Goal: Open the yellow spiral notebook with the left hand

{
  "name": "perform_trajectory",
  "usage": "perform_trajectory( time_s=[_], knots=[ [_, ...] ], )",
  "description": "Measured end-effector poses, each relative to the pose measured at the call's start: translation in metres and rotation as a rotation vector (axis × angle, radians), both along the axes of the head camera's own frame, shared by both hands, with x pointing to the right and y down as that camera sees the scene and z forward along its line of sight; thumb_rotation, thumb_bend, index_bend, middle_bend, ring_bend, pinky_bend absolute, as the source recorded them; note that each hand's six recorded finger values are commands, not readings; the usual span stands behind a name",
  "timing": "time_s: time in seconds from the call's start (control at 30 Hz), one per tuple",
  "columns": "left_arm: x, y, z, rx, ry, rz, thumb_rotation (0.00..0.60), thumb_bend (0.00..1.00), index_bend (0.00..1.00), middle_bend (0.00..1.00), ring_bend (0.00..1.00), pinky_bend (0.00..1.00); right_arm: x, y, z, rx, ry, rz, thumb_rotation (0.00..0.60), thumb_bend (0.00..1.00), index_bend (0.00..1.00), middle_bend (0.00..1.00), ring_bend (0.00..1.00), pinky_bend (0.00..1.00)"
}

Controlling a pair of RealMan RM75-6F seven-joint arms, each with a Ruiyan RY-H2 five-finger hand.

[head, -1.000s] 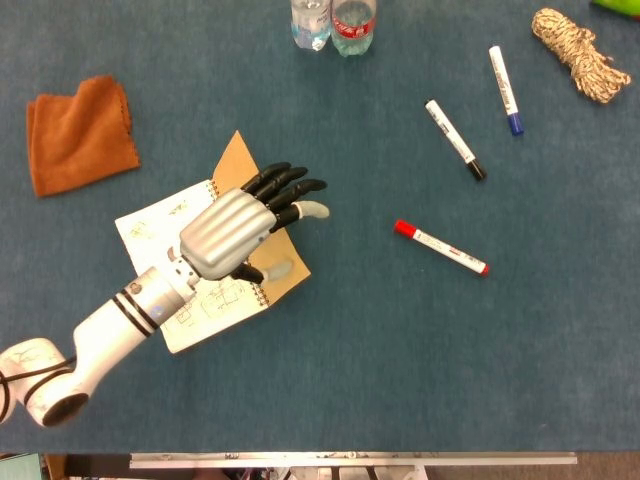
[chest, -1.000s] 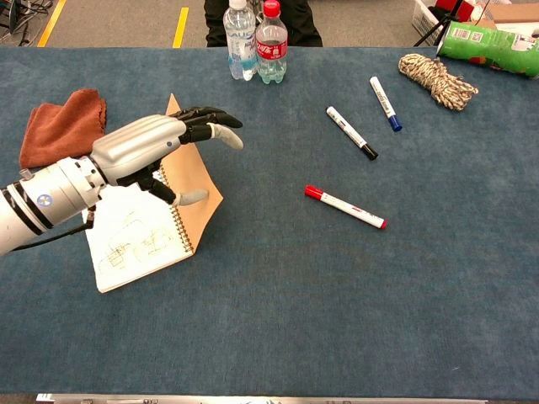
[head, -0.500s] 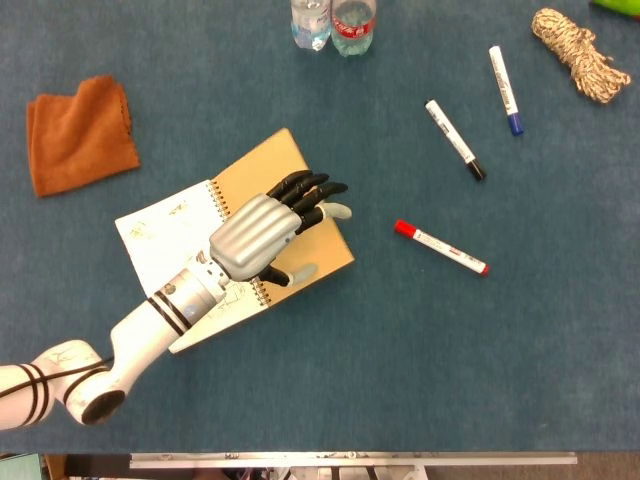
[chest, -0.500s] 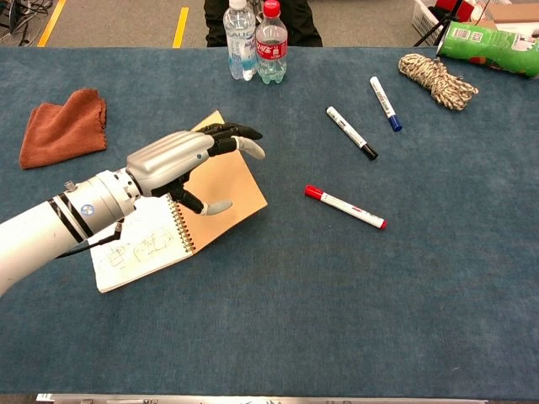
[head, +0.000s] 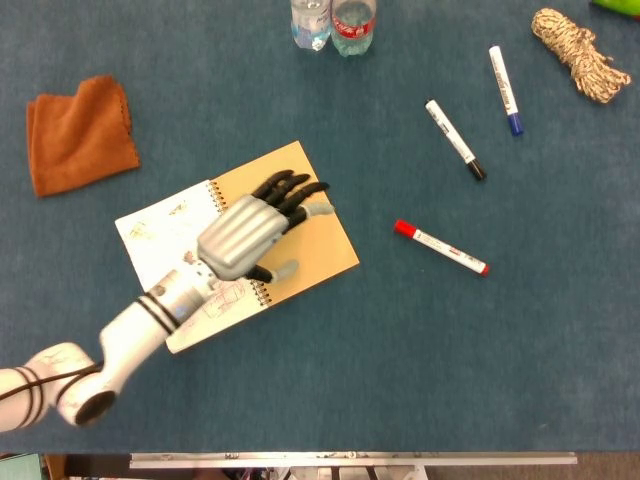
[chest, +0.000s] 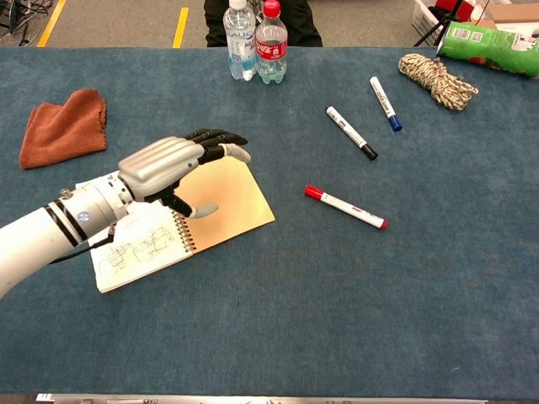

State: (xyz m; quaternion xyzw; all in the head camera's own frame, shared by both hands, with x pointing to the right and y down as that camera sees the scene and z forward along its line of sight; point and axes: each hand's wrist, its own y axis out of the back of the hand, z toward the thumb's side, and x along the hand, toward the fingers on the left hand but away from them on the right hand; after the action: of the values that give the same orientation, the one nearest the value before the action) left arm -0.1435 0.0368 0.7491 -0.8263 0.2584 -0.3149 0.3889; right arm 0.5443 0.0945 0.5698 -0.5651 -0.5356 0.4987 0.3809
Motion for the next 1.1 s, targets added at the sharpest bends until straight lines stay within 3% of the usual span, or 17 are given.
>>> perform_trajectory(
  time_s=[0.27, 0.47, 0.8, 1.1],
  knots=[
    [-0.071, 0.007, -0.031, 0.062, -0.089, -0.12, 0.6, 0.29, 0.16, 0.06, 0.0, 0.0, -0.004, -0.005, 0.008, -0.034, 0.011, -0.016, 0.6, 0.27, 0.38, 0.3, 0.18, 0.3],
    [-0.134, 0.017, -0.052, 0.094, -0.174, -0.298, 0.6, 0.29, 0.16, 0.06, 0.0, 0.0, -0.013, -0.014, 0.01, -0.038, 0.011, -0.045, 0.6, 0.27, 0.38, 0.3, 0.18, 0.3],
    [-0.233, 0.06, -0.082, 0.12, -0.269, -0.633, 0.6, 0.29, 0.16, 0.06, 0.0, 0.0, -0.028, -0.025, 0.011, -0.044, 0.017, -0.078, 0.6, 0.27, 0.38, 0.3, 0.18, 0.3],
    [-0.268, 0.092, -0.104, 0.155, -0.279, -0.762, 0.6, 0.29, 0.16, 0.07, 0.0, 0.0, -0.039, -0.03, 0.011, -0.05, 0.021, -0.102, 0.6, 0.27, 0.38, 0.3, 0.18, 0.3]
  ],
)
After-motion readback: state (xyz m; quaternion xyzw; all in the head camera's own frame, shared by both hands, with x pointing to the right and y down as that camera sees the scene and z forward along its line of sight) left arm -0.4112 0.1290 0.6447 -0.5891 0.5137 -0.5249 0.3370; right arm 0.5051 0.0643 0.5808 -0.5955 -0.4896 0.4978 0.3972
